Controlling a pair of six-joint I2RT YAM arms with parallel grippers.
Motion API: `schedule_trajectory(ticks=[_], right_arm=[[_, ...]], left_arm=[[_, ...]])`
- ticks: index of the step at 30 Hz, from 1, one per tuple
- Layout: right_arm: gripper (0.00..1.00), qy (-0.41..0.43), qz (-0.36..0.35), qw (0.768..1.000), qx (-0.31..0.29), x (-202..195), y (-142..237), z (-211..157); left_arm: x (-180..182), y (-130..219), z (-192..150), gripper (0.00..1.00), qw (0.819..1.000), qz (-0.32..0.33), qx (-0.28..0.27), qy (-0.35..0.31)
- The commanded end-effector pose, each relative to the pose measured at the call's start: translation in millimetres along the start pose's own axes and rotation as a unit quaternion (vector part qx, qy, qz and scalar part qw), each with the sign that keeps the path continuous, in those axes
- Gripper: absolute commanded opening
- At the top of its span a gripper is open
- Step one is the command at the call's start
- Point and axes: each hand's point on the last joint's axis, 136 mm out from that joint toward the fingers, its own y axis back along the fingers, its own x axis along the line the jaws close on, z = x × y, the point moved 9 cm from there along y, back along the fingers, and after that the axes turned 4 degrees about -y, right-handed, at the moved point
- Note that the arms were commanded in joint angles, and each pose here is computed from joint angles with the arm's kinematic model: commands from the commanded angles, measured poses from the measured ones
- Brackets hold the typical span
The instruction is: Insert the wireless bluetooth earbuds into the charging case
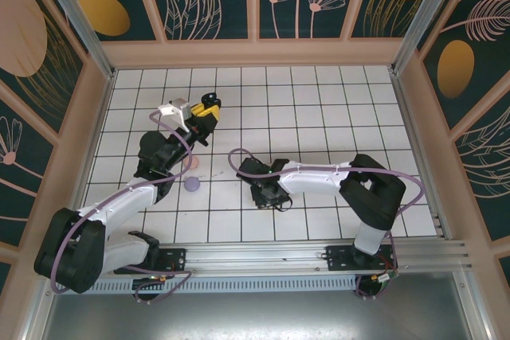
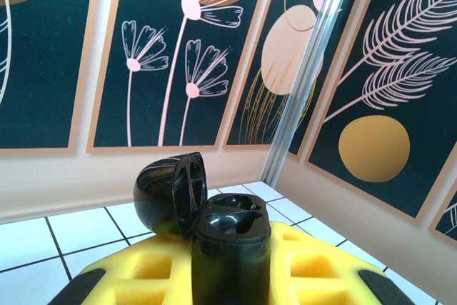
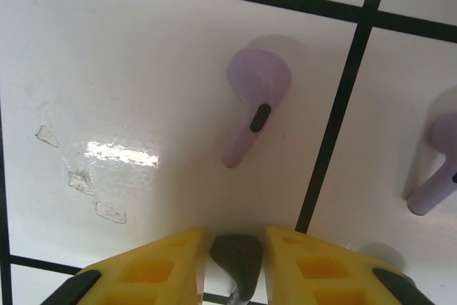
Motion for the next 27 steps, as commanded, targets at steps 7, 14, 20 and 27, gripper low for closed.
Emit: schedule_trajectory(ticks=[7, 14, 20, 27], right_arm=[[0.23, -0.002, 0.015, 1.0, -0.005, 8, -3, 5], [0.17, -0.002, 0.018, 1.0, -0.014, 10, 3, 6], [0.16, -0.005, 0.025, 0.999, -0.031, 9, 16, 7], [0.16, -0.006, 0.033, 0.997, -0.071, 6, 41, 13]], left_arm=[[-5, -4, 12, 0.0, 1.0, -0.019, -0.023, -0.001], [-5, -4, 11, 0.0, 1.0, -0.018, -0.022, 0.001], [-4, -4, 10, 0.0, 1.0, -0.017, -0.021, 0.001], [-5, -3, 11, 0.0, 1.0, -0.017, -0.02, -0.007]])
